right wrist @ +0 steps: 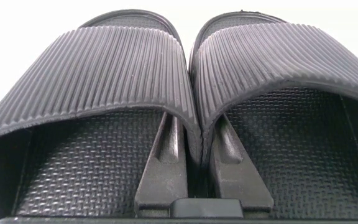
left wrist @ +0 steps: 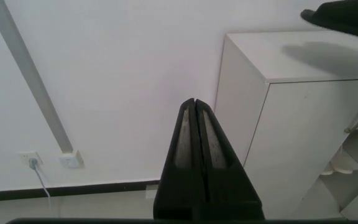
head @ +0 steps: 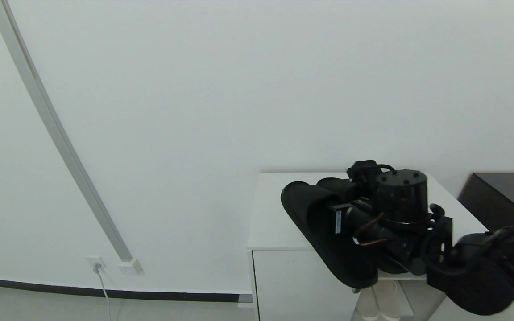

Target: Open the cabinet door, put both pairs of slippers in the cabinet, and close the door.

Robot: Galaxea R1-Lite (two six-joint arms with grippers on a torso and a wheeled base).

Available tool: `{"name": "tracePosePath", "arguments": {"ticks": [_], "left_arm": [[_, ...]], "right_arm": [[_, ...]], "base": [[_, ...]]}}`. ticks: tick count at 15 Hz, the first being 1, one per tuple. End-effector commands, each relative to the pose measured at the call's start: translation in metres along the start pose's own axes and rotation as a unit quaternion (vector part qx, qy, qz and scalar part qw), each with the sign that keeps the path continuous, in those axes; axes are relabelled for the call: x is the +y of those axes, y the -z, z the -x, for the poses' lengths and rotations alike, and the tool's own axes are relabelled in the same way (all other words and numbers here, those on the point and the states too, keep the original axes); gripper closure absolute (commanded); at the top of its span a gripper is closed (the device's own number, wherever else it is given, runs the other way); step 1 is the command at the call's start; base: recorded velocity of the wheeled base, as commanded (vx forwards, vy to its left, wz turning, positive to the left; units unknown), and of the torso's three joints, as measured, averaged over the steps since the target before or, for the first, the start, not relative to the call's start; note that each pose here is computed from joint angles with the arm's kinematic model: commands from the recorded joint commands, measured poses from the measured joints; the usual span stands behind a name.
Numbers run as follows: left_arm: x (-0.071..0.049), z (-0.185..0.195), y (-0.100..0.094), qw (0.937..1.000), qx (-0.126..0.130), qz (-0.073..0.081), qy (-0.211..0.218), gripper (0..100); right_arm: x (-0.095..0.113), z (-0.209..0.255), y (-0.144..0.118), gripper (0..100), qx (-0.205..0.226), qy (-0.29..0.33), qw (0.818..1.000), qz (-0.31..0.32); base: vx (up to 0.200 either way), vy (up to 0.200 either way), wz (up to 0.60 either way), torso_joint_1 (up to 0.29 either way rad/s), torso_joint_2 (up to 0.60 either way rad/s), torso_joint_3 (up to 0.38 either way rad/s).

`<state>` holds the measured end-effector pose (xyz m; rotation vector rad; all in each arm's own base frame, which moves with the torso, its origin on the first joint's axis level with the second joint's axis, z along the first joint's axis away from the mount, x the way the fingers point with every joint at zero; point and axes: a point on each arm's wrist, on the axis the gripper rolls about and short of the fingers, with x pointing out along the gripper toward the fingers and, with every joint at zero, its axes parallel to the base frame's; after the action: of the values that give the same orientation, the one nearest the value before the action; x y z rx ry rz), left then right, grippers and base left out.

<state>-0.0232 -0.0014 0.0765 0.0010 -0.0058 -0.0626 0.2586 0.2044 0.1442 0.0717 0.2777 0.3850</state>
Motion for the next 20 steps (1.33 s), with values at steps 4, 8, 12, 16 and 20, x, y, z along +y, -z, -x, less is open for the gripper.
{"name": "tracePosePath", "arguments": {"ticks": [4,8,12,16,20], "left_arm": [[0.0,0.0,0.0,1.0,0.001,0.0,0.0,100],[0.0,0.0,0.0,1.0,0.001,0.0,0.0,100],[0.0,0.0,0.0,1.0,0.001,0.001,0.0,100],[0.0,0.0,0.0,1.0,0.001,0.002,0.001,100],[0.0,0.0,0.0,1.0,0.001,0.003,0.001,100]], "right_arm": [[0.006,0.062,-0.004,100,0.005,-0.1,0.995,0.009],[0.007,0.071,-0.001,100,0.009,-0.107,0.994,0.012],[0.008,0.073,0.002,100,0.012,-0.107,0.994,0.014],[0.013,0.077,0.008,100,0.021,-0.117,0.993,0.02],[0.013,0.078,0.011,100,0.027,-0.118,0.992,0.023]], "base": [[0.0,0.0,0.0,0.0,0.0,0.0],[0.0,0.0,0.0,0.0,0.0,0.0],[0.0,0.0,0.0,0.0,0.0,0.0],[-0.2,0.0,0.0,0.009,0.01,0.0],[-0.2,0.0,0.0,-0.006,0.0,0.004]]}}
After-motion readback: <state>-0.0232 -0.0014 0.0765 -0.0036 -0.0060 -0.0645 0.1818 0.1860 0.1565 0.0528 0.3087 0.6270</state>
